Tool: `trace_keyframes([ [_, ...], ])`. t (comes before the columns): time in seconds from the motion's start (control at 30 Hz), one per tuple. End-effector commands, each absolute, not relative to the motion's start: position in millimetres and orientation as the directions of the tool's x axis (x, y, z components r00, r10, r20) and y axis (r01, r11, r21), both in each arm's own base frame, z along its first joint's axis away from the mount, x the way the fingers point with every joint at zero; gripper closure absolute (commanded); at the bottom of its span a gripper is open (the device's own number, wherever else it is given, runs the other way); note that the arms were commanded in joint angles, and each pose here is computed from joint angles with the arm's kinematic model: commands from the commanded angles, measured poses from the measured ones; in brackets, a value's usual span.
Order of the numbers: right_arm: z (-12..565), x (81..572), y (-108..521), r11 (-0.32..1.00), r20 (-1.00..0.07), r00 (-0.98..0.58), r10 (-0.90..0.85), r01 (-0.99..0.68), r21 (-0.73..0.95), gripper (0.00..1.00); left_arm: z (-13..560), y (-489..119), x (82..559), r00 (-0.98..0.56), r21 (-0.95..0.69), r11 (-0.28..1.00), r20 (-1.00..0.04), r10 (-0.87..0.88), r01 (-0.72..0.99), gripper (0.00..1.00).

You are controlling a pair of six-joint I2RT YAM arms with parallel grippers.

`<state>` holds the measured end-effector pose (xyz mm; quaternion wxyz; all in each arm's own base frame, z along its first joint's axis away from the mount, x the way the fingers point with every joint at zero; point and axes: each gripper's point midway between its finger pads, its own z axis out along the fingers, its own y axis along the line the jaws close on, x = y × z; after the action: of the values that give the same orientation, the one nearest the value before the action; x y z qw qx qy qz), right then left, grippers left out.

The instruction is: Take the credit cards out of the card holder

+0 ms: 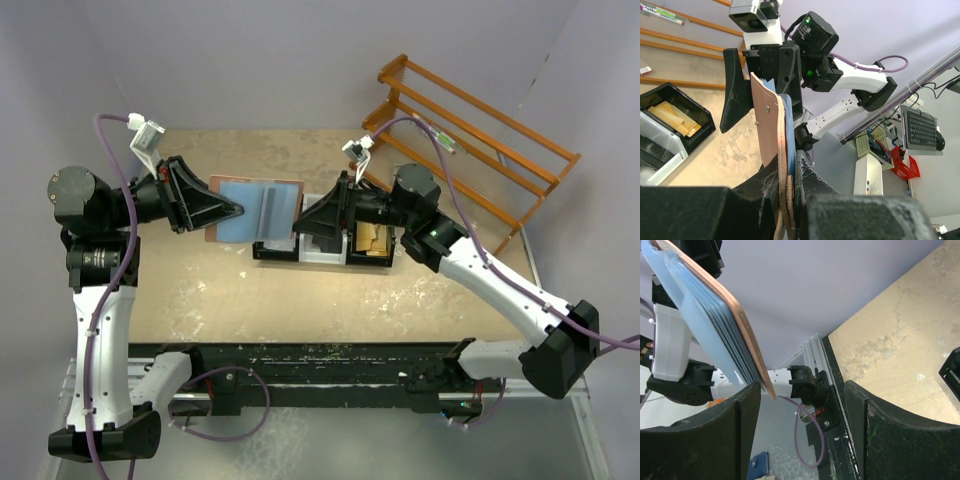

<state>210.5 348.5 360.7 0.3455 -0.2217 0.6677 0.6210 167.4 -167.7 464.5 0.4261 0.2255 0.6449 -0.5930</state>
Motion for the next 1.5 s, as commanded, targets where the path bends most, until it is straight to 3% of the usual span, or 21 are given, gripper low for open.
trace_keyframes([
  [0.0, 412.4, 210.7, 348.4, 0.060, -0.794, -0.565, 0.224, -0.805, 0.590, 0.30, 474.5, -167.3, 161.2, -0.486, -0.525, 0.196, -0.847, -0.214, 0.828, 1.00],
  [0.37, 418.1, 207.9, 357.9, -0.005, -0.785, -0.583, 0.211, -0.803, 0.595, 0.25, 469.8, -167.1, 163.4, -0.493, -0.531, 0.197, -0.844, -0.211, 0.824, 1.00],
  [0.63, 392.0, 196.4, 348.7, 0.035, -0.782, -0.603, 0.159, -0.788, 0.615, 0.22, 471.7, -167.0, 164.1, -0.493, -0.530, 0.197, -0.844, -0.211, 0.825, 1.00],
  [1.1, 421.0, 171.4, 340.2, -0.105, -0.805, -0.560, 0.195, -0.828, 0.551, 0.34, 478.2, -167.4, 160.8, -0.489, -0.527, 0.193, -0.845, -0.216, 0.827, 1.00],
  [1.47, 417.4, 179.1, 347.3, -0.103, -0.790, -0.585, 0.184, -0.810, 0.577, 0.41, 482.7, -167.8, 156.5, -0.484, -0.522, 0.187, -0.849, -0.212, 0.832, 1.00],
])
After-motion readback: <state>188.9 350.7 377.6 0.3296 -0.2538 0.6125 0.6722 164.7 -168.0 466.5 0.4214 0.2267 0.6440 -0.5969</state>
